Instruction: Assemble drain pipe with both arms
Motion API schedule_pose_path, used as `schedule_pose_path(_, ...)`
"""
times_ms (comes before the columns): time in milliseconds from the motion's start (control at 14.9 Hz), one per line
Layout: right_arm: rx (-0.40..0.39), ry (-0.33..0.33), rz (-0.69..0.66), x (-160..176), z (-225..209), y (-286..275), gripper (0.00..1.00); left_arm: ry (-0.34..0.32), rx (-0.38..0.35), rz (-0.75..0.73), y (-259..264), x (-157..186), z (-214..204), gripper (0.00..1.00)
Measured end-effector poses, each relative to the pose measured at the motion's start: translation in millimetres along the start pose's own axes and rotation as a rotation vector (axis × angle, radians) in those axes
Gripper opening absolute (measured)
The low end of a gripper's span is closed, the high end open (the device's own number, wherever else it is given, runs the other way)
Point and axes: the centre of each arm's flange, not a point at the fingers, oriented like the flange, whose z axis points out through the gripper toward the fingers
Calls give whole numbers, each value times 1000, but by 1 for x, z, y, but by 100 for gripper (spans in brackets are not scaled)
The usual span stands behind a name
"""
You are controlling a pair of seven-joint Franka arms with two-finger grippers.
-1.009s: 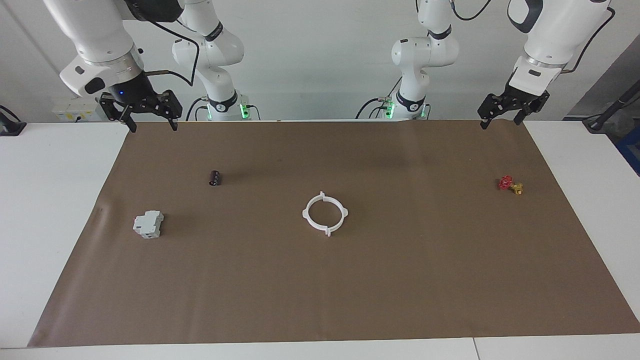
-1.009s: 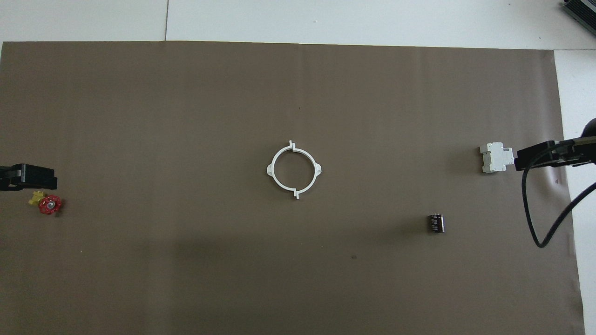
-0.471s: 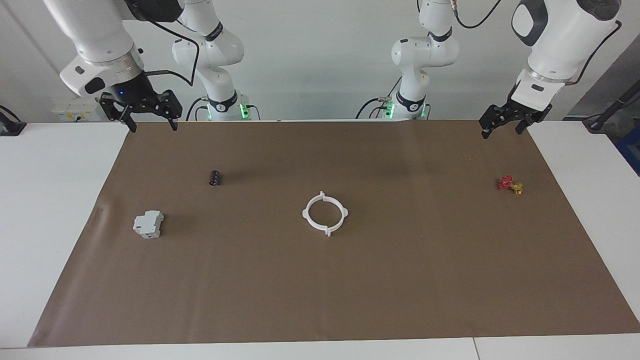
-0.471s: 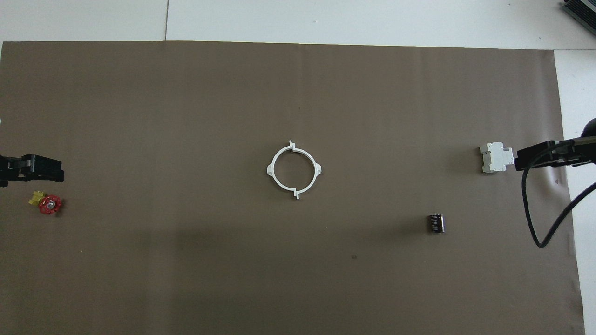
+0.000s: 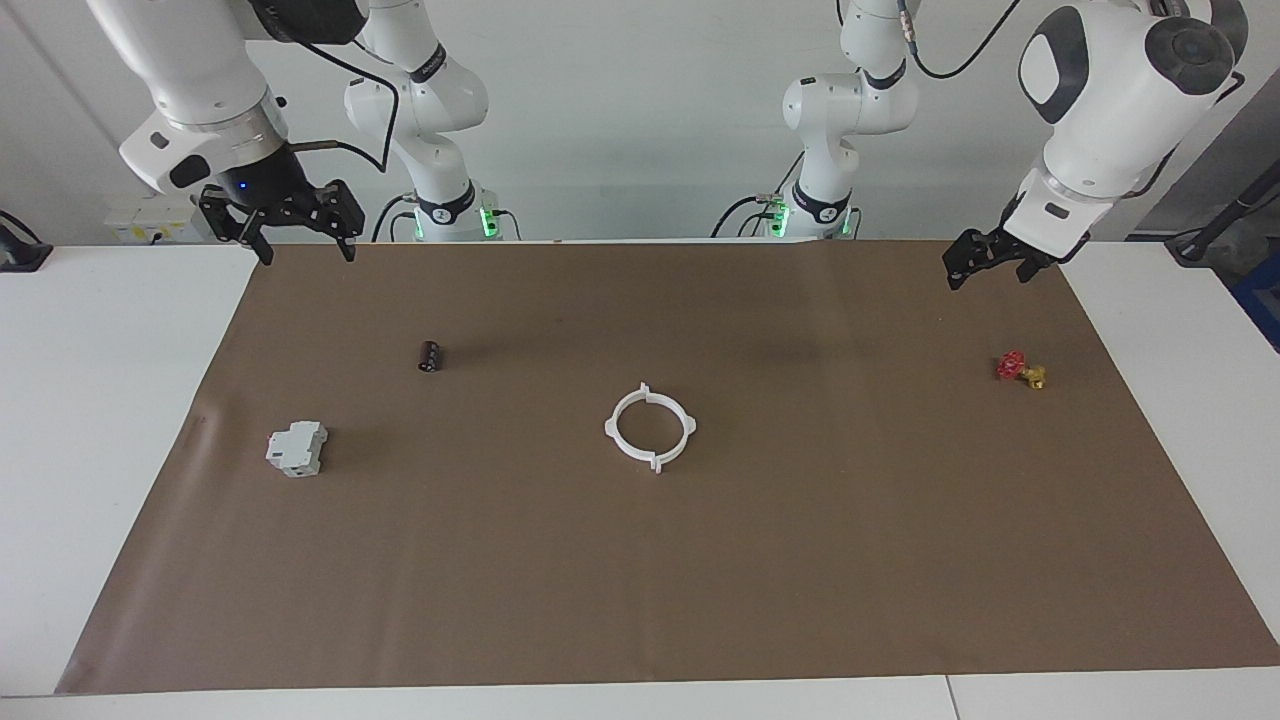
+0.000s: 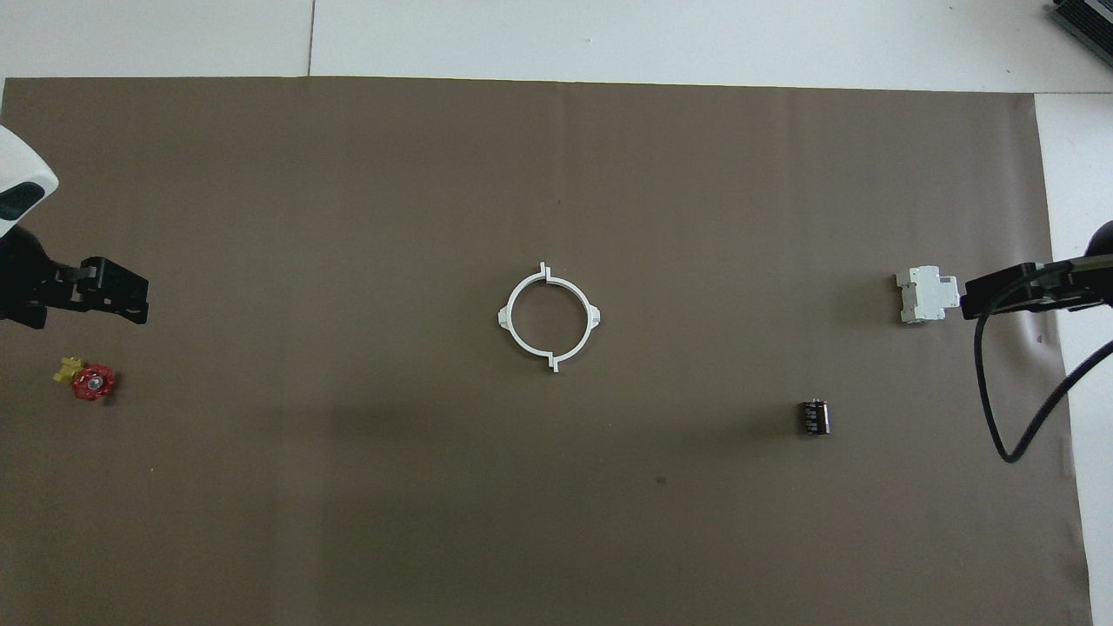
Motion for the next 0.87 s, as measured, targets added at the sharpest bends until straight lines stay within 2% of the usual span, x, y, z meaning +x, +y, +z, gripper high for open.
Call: schedule_pose_path(874,0,0,0,0,0,0,100,17,-1,-2,0,8,-8,100)
